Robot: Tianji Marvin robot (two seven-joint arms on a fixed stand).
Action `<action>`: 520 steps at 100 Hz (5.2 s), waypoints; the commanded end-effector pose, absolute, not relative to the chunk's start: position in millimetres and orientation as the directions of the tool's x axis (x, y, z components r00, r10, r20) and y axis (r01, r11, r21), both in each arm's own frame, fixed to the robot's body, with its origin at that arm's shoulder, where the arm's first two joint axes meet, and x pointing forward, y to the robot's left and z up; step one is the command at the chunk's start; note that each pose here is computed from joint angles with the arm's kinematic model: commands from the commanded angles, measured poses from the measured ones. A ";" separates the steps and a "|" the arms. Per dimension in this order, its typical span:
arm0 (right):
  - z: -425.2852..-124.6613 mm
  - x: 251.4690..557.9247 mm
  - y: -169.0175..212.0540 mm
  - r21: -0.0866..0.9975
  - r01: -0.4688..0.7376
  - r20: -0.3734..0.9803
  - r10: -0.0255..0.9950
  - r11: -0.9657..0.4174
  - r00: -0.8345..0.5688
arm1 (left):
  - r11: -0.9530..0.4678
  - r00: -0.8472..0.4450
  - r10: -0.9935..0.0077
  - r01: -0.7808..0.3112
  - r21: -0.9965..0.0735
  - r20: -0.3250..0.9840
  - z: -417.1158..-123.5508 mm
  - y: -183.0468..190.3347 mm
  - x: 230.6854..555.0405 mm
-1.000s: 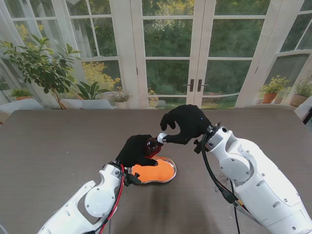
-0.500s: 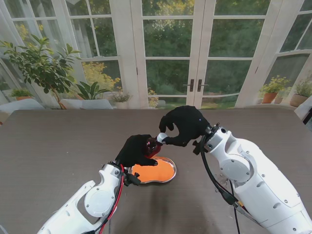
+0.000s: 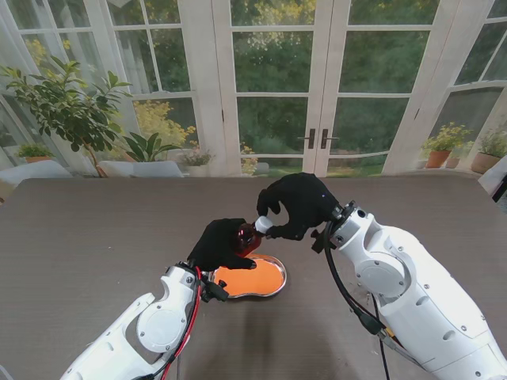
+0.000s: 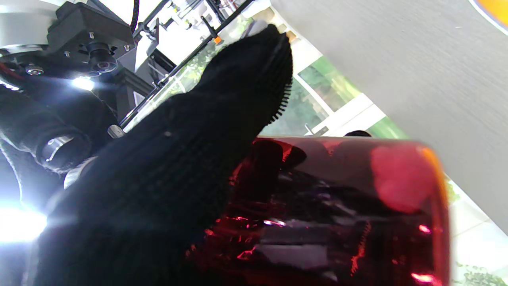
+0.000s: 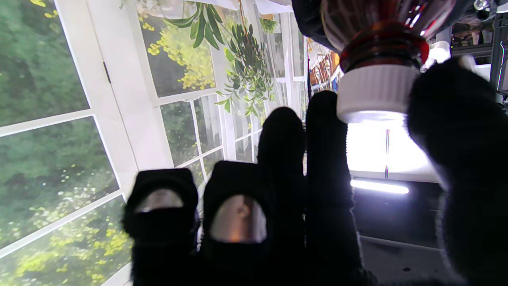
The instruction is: Collect the cotton balls from the tray into a sample bottle
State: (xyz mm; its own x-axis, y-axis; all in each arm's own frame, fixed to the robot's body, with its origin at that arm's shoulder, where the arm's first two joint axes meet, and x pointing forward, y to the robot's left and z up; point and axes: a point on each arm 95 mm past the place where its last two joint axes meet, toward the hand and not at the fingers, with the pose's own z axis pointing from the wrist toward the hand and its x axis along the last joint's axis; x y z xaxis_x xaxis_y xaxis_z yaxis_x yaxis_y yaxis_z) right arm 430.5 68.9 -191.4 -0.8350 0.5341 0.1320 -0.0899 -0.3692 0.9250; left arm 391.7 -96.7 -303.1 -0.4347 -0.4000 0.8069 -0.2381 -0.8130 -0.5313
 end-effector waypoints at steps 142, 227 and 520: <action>-198.5 425.3 77.6 0.910 -0.114 0.122 0.519 -0.399 -0.846 | -0.813 -0.441 -0.389 -0.248 -0.527 0.809 -301.1 -101.0 392.6; -196.0 423.8 80.9 0.925 -0.135 0.095 0.560 -0.356 -0.823 | -0.815 -0.443 -0.388 -0.244 -0.525 0.808 -300.1 -100.8 393.7; -185.9 422.9 71.5 0.891 -0.264 -0.032 0.530 -0.369 -0.847 | -0.815 -0.444 -0.386 -0.247 -0.524 0.809 -299.0 -102.0 392.9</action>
State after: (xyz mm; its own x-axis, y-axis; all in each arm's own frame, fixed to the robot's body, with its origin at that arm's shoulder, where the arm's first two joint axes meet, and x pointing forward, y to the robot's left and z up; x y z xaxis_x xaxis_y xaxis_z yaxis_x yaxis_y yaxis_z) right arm 423.6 68.7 -185.5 -0.8471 0.5309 -0.0237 -0.2629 -0.3798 0.8869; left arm 393.7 -98.8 -300.2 -0.4433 -0.3923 0.8060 -0.2296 -0.8195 -0.5252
